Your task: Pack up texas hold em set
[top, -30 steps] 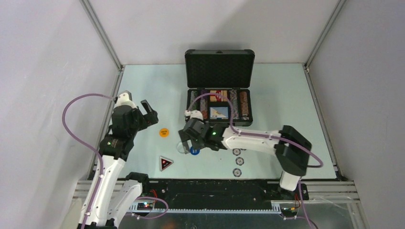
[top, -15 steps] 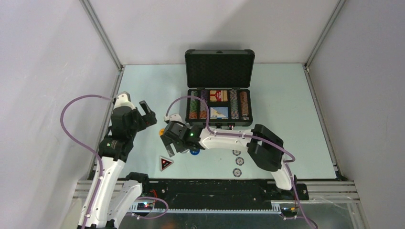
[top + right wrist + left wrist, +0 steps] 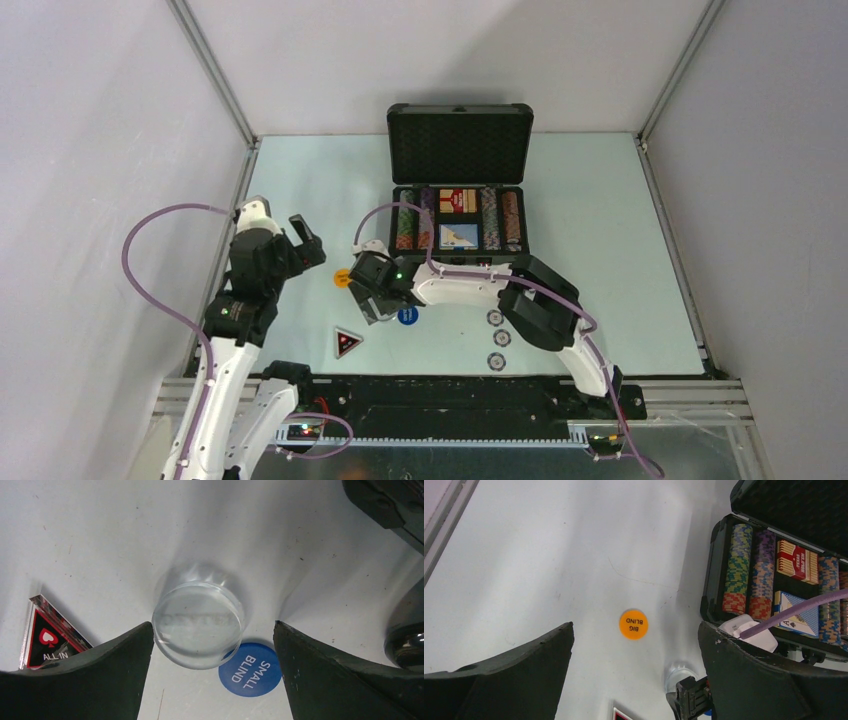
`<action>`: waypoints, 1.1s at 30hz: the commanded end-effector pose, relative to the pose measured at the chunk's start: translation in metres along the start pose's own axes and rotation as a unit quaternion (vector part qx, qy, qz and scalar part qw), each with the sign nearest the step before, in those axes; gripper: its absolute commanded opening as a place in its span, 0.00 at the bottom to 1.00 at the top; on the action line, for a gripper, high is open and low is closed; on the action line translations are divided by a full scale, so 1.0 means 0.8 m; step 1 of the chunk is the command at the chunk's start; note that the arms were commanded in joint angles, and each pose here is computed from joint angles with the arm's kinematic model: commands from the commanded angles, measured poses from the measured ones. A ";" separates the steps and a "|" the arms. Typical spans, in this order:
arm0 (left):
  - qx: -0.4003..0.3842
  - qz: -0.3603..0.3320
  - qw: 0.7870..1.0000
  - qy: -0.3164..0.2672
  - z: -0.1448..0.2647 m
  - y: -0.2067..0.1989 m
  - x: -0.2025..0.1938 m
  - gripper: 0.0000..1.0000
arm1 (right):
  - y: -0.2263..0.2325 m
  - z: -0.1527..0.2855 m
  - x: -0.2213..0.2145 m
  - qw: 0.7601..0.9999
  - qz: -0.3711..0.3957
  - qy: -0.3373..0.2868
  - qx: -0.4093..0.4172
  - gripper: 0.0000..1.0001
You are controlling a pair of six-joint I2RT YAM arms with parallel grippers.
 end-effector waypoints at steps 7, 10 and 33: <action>-0.001 -0.011 1.000 -0.005 -0.001 0.001 0.003 0.98 | 0.000 -0.013 0.011 1.000 0.013 -0.003 0.003 0.86; -0.002 -0.011 1.000 -0.004 -0.001 0.000 0.003 0.98 | 0.004 -0.016 0.010 1.000 0.016 0.001 0.009 0.84; -0.008 -0.012 1.000 -0.001 -0.001 0.000 0.002 0.98 | 0.013 -0.016 -0.017 0.999 0.032 0.029 0.014 0.81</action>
Point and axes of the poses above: each gripper's point midway between its finger pads, its own z axis back along the fingers, its own y axis along the line the jaws close on, x = y × z, the point moved 10 cm from there along z, back along the fingers, and after that the axes turned 7 degrees about z, right-handed, at the moved point
